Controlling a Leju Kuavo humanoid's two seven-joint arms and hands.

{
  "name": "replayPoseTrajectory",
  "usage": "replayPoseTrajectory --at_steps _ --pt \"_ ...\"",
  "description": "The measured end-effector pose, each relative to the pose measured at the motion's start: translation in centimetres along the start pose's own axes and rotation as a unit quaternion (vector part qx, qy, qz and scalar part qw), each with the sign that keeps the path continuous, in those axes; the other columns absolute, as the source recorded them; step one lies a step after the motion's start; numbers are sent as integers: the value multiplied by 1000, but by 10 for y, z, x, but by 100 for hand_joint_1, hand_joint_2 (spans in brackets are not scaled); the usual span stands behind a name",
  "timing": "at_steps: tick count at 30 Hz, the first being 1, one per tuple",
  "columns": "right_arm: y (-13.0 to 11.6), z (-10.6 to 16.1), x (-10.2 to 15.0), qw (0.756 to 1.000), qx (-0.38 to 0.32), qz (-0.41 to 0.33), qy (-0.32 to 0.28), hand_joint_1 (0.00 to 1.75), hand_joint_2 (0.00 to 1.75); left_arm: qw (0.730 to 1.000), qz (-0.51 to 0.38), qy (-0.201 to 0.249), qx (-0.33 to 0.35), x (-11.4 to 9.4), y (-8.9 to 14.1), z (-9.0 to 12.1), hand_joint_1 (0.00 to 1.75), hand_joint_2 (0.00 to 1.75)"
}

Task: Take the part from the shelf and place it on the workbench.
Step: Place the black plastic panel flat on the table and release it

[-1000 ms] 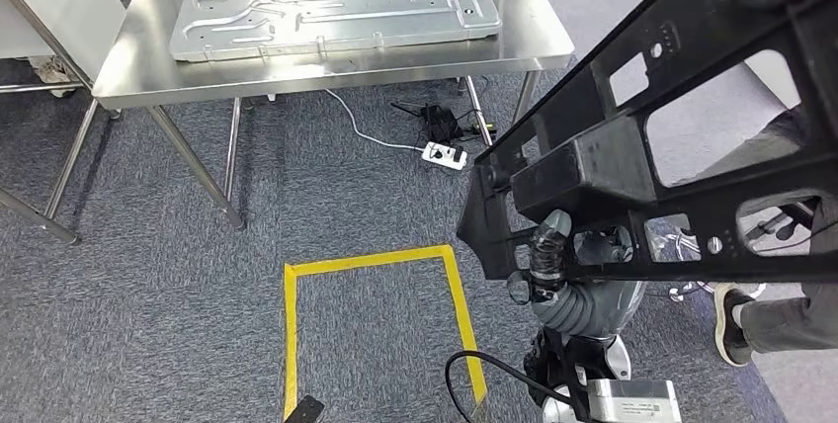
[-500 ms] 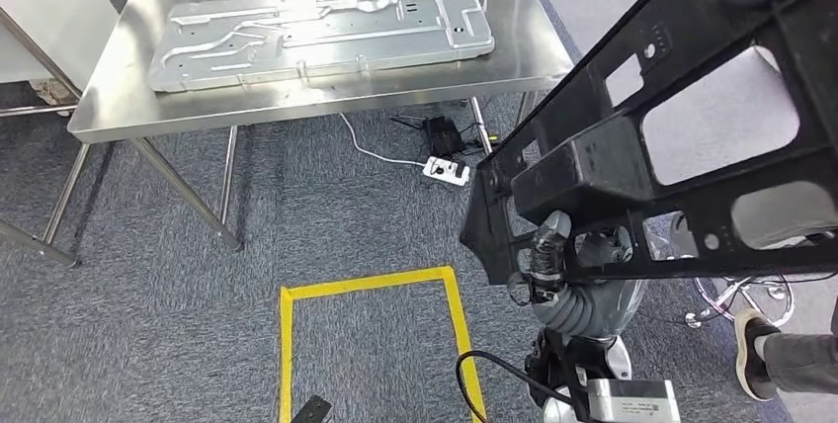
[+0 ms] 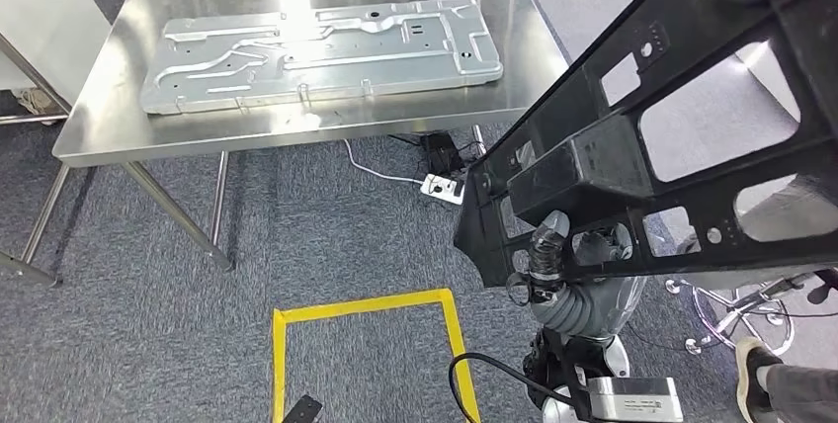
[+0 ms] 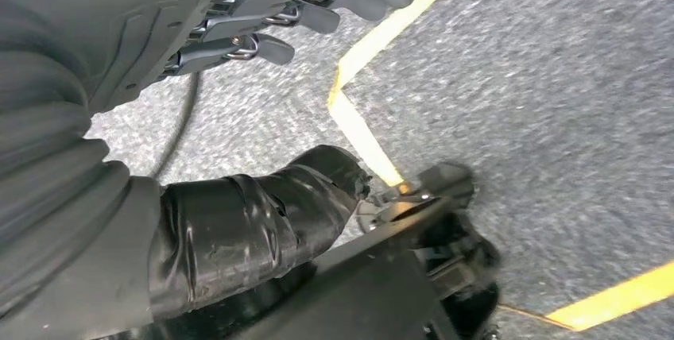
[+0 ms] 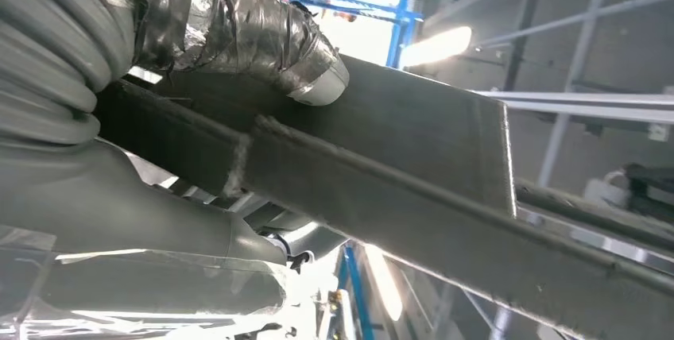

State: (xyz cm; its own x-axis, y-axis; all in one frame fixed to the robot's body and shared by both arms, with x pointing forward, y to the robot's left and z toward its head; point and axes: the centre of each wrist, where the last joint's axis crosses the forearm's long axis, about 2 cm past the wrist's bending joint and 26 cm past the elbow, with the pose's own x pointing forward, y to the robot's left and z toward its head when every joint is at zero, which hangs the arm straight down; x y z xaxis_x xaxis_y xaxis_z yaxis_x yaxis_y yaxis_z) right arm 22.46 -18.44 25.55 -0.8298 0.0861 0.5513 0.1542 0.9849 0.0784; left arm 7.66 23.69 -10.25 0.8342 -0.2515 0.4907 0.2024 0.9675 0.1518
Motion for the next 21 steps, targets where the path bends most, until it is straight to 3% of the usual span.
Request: replayPoseTrajectory --at_steps 21 --pt "0 3 -4 1000 7 -2 8 175 175 1000 6 1 1 0 -1 0 0 175"
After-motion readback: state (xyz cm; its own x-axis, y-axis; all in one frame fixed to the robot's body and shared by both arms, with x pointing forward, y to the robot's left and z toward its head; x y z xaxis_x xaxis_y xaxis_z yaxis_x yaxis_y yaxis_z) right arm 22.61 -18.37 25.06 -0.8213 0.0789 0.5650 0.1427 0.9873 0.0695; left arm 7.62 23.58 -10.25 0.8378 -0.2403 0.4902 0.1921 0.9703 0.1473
